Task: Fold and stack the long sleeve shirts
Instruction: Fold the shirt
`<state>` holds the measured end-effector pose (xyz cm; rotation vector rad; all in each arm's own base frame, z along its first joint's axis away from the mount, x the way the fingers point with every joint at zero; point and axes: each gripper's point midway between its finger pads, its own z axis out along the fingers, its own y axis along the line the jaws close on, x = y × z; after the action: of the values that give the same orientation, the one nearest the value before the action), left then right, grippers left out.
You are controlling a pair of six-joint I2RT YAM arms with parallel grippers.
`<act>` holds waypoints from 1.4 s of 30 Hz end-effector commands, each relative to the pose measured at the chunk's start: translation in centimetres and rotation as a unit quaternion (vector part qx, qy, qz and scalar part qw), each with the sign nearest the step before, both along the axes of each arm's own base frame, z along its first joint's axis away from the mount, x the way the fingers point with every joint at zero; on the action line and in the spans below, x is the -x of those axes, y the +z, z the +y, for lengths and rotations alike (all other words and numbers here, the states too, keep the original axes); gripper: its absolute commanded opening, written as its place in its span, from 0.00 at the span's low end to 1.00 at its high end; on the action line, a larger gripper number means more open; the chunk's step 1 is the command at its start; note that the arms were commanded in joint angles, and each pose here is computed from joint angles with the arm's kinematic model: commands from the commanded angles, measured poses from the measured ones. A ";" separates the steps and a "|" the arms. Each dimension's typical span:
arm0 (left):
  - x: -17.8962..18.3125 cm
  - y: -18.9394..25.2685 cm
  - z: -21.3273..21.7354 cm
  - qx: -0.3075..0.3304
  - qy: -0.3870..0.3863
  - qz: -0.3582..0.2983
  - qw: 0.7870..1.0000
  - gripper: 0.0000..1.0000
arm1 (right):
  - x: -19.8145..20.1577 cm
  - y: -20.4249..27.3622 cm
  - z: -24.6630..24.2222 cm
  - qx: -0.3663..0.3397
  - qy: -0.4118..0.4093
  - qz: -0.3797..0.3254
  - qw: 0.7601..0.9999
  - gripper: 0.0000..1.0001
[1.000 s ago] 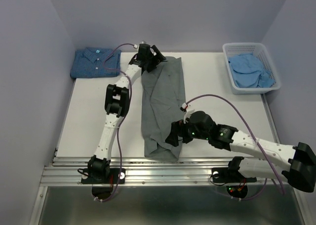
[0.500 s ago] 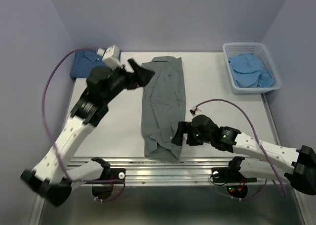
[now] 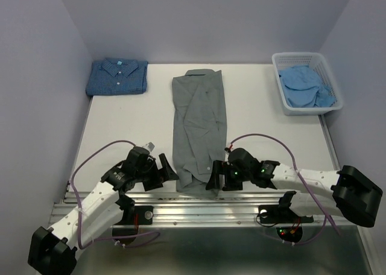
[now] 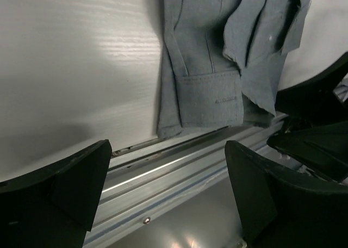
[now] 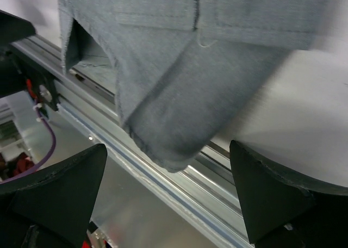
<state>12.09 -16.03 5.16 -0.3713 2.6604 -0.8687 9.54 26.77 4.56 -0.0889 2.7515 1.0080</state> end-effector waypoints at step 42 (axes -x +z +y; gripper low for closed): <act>-14.4 12.4 -7.3 -0.011 -0.007 -0.166 0.986 0.00 | -18.7 12.1 -0.9 0.079 -0.100 -0.232 0.964 0.01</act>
<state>23.23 -24.19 16.13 -0.1757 2.4420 -0.9077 23.63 26.76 14.80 0.0028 2.4193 0.7181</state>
